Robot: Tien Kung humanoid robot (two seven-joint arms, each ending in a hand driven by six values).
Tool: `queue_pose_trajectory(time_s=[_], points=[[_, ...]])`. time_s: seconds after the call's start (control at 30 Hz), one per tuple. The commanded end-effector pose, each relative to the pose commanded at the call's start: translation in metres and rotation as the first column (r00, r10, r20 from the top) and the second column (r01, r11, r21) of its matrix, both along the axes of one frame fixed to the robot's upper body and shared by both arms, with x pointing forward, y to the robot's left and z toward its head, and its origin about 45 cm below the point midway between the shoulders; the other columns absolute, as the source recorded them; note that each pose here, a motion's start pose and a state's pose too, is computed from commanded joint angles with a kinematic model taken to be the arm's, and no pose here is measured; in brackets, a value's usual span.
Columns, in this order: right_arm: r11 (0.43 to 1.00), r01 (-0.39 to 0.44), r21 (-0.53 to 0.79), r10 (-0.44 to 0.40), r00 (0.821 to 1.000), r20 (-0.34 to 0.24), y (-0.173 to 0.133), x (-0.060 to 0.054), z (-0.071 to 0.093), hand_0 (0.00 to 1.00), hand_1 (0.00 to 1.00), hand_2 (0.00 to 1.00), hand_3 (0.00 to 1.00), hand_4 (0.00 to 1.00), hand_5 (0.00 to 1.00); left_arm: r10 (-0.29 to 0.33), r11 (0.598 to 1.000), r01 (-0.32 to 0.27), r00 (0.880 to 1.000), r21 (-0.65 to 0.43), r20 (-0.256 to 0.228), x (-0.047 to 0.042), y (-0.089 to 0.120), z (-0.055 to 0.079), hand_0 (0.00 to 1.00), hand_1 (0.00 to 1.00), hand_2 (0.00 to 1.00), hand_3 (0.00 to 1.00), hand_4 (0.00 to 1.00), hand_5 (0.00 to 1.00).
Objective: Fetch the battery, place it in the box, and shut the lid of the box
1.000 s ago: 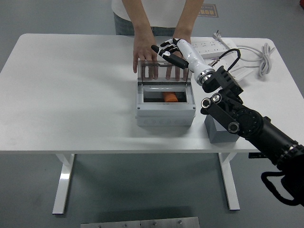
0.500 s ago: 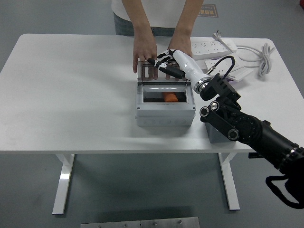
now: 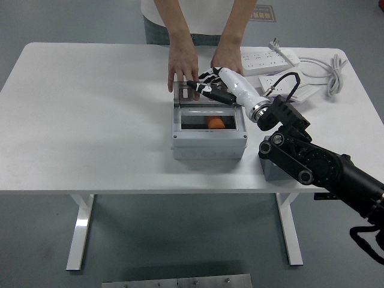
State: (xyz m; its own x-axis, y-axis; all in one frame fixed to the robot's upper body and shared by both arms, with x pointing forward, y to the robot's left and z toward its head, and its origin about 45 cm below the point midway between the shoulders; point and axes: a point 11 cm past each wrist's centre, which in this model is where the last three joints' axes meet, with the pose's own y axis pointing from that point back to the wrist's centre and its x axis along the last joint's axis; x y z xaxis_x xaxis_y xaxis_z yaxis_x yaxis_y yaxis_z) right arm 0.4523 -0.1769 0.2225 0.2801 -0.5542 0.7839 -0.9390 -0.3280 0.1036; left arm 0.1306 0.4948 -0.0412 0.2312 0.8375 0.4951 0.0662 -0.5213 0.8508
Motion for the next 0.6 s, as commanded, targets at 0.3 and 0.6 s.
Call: queue_pose_trajectory(time_s=[0.3,0.6], points=[[1.000,0.015,0.009,-0.015,0.999,-0.034,-0.010,-0.010,-0.003,0.733,0.652,0.667,0.714,0.967,0.998,0.007,1.000,-0.007,1.000,-0.004,-0.002,-0.0030,-0.003,-0.002,0.632,0.698,0.573,0.541,0.500,0.002],[0.999,0.035,0.023,-0.033,0.997,-0.070,-0.016,-0.016,-0.013,0.716,0.650,0.666,0.712,0.956,0.998,0.010,1.000,-0.010,1.000,-0.007,-0.002,-0.0033,-0.004,-0.003,0.632,0.698,0.573,0.541,0.500,0.002]])
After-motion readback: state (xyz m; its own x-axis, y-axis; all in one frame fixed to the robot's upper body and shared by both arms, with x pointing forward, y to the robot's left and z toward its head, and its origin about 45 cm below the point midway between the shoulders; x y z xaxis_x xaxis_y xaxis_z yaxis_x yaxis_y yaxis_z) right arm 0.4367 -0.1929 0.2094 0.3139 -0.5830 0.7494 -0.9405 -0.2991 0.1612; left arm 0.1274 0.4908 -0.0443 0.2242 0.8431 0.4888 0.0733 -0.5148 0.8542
